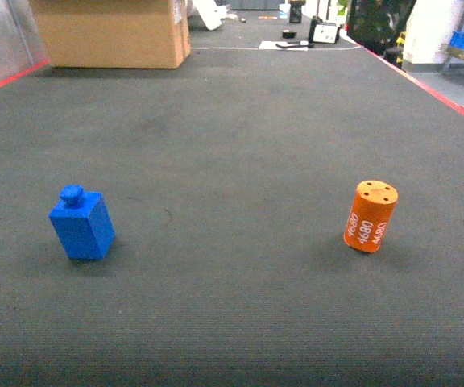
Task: Sort blue parts and orange caps into right shelf containers
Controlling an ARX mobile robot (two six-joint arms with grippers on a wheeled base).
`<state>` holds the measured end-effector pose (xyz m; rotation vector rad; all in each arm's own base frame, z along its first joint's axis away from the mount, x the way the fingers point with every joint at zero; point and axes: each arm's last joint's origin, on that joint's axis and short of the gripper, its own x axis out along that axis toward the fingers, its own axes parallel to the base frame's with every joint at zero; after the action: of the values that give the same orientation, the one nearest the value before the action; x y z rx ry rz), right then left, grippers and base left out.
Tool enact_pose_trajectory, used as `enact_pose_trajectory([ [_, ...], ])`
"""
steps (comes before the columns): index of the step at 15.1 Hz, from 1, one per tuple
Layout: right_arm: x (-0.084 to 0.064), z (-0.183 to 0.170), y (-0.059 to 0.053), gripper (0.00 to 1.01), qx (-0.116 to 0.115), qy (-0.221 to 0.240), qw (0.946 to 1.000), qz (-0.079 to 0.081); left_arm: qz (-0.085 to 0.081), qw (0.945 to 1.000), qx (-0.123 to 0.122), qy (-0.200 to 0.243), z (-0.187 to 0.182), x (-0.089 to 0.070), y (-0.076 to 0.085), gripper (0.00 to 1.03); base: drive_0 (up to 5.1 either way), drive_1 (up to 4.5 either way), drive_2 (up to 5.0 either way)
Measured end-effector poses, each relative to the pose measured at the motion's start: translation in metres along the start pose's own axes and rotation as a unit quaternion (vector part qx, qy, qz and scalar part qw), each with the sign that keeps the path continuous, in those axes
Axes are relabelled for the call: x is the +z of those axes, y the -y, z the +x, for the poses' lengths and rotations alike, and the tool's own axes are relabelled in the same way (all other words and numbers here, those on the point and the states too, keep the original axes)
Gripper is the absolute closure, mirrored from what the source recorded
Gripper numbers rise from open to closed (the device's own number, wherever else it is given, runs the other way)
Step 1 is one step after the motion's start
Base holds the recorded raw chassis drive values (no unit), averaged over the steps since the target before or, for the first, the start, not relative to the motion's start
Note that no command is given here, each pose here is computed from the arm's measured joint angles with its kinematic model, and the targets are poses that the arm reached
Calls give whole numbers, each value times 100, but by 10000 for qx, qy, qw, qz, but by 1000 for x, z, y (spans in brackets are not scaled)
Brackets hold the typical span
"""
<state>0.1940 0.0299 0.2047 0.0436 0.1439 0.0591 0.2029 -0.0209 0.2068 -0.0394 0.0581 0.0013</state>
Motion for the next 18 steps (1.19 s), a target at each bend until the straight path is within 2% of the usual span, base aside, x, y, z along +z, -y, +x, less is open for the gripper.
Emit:
enact_pose_trajectory([
  [2,-11,33,-13,3,87,-370,9993,-22,-6,9991,-70,-418,29,-19,11,5,0,0,0],
  [5,-20,66,-25,3,150,-671,9976,-106,-5,9976,-65,-683,56,-33,17,5,0,0,0],
  [6,-27,88,-31,3,96,-771,9968,-172,33,9957,-91,-926,70,-46,21,5,0,0,0],
  [7,-35,104,-35,3,97,-890,9957,-257,45,9948,-114,-1014,78,-53,22,5,0,0,0],
  [10,-39,130,-40,3,12,-952,9950,-310,45,9943,-173,-1053,93,-56,25,5,0,0,0],
  [18,-65,156,-43,3,-5,-1268,9913,-367,62,9907,-172,-1347,110,-80,24,5,0,0,0],
])
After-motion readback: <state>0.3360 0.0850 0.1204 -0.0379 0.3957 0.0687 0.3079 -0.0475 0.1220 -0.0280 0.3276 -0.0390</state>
